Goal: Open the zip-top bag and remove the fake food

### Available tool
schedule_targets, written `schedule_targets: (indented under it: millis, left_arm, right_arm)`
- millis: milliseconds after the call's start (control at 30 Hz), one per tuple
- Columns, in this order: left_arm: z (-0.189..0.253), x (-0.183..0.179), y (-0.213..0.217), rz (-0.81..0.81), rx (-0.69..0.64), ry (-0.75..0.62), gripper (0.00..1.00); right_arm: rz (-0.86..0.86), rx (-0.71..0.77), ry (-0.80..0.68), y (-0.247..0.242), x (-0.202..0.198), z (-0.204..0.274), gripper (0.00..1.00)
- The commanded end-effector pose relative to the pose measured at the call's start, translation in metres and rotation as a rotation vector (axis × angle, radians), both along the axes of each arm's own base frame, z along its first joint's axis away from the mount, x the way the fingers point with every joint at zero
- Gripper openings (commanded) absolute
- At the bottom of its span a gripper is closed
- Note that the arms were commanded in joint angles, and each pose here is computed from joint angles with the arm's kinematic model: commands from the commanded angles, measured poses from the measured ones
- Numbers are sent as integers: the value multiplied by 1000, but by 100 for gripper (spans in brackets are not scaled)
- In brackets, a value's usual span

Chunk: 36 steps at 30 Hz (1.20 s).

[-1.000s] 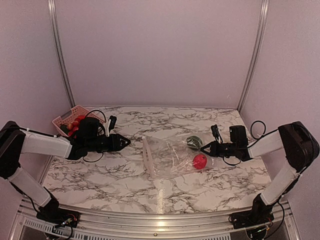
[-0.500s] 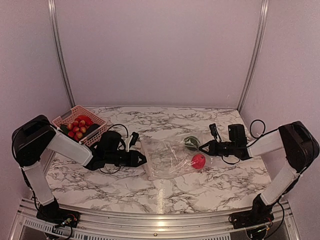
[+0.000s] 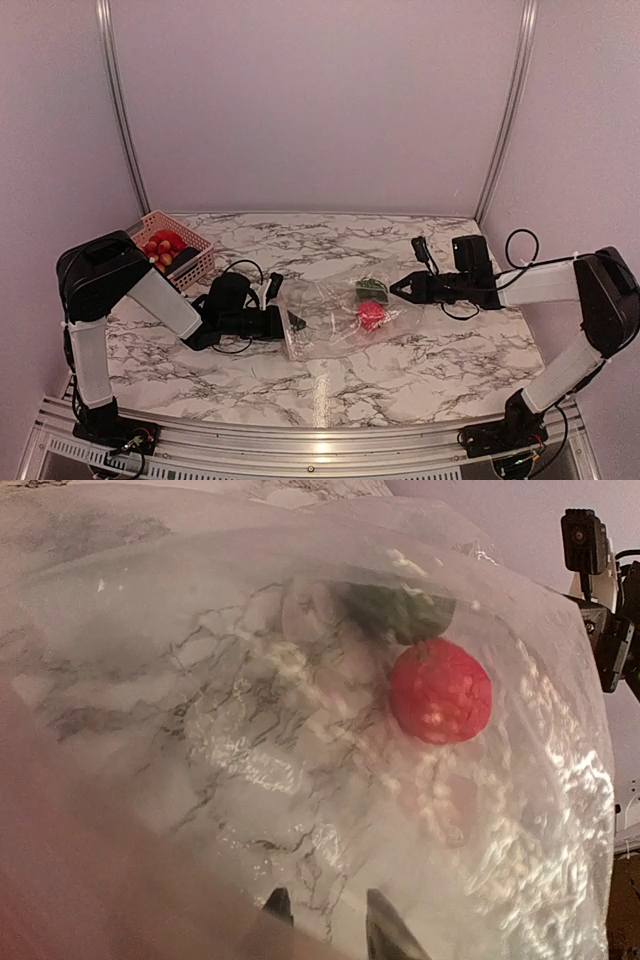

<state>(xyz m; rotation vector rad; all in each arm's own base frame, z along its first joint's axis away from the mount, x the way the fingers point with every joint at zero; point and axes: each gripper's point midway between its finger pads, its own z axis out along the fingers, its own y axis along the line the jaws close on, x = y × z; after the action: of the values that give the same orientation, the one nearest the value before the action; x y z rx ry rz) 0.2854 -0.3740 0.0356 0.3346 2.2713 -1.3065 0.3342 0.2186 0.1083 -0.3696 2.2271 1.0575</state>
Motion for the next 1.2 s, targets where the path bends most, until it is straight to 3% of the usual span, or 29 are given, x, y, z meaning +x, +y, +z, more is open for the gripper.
schedule_targets:
  millis: [0, 133, 467, 667, 933, 1167]
  left_arm:
    - [7, 3, -9, -6, -39, -20, 28]
    - [8, 4, -11, -12, -45, -25, 32]
    - [10, 12, -23, -20, -63, -41, 44]
    - [13, 17, -35, -32, -85, -45, 47]
    - [14, 9, -55, -91, -101, -54, 51]
    - [12, -7, -71, -155, -115, -60, 52]
  right_arm:
    - [-39, -70, 31, -17, 2, -10, 34]
    - [-55, -115, 60, -26, 1, -25, 51]
    - [-39, -103, 69, -15, 21, -39, 50]
    - [32, -105, 89, 6, 15, -48, 36]
    - [66, -107, 111, 26, -4, -60, 0]
    - [-15, -169, 85, 38, -13, -75, 0]
